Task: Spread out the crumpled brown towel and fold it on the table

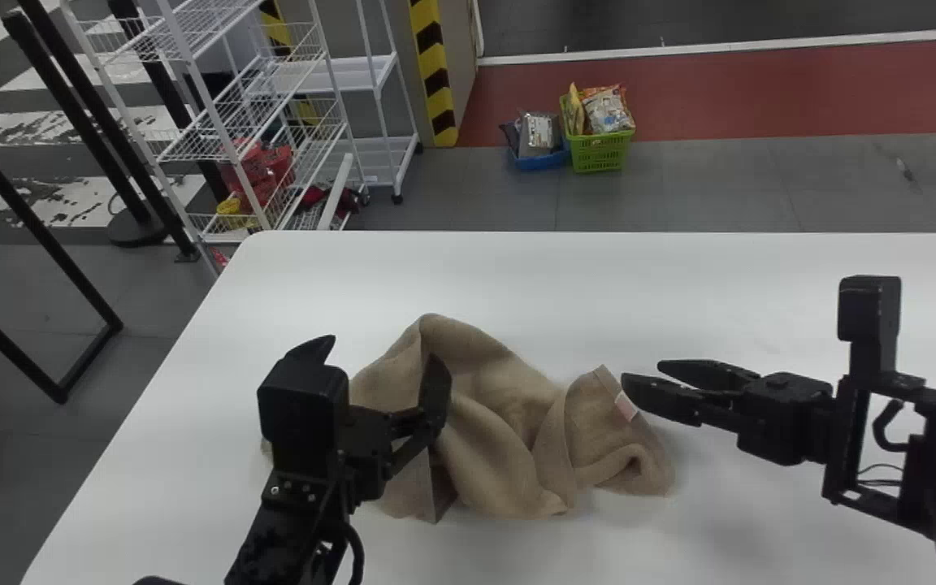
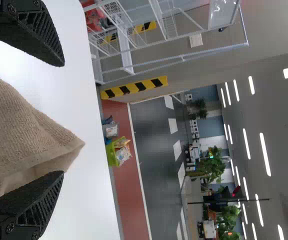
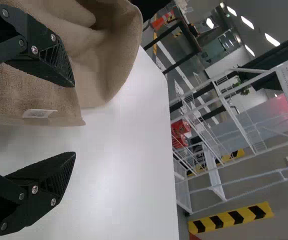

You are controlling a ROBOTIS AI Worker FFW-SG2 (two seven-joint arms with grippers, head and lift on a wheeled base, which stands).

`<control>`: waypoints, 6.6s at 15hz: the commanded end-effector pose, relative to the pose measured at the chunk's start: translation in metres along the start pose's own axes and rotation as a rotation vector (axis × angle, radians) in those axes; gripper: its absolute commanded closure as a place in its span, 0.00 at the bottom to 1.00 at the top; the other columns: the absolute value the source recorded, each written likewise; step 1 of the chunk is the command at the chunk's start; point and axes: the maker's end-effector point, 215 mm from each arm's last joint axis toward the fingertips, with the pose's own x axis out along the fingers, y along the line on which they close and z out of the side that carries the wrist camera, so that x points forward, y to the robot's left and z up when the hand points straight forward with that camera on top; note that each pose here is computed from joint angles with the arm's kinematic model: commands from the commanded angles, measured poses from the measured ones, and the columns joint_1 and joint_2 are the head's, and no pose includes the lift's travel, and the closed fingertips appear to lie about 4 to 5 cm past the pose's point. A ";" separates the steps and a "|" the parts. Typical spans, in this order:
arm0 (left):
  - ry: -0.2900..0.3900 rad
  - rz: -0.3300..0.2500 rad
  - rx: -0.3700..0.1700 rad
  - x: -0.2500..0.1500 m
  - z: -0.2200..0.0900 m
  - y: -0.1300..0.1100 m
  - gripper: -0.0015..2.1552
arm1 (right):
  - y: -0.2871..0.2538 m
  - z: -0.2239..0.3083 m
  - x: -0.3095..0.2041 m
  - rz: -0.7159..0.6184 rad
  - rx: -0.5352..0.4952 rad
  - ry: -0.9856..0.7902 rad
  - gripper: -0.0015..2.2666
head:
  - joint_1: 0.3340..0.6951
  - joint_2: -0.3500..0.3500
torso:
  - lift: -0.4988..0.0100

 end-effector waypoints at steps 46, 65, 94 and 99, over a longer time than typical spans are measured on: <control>0.074 -0.150 -0.044 -0.021 -0.023 -0.017 0.02 | 0.038 0.170 -0.108 -0.135 -0.132 -0.167 0.77 | 1.00 0.68 | 0.73; 0.305 -0.522 -0.147 -0.097 -0.056 -0.135 0.02 | -0.021 0.216 -0.156 -0.442 -0.150 -0.235 0.77 | 1.00 0.33 | 0.73; -0.038 -0.071 0.099 -0.061 -0.043 -0.275 0.07 | -0.015 0.203 -0.167 -0.366 -0.162 -0.318 0.77 | 1.00 0.12 | 0.73; -0.082 0.015 0.137 -0.049 -0.041 -0.258 0.07 | -0.015 0.205 -0.170 -0.365 -0.166 -0.331 0.77 | 1.00 0.10 | 0.73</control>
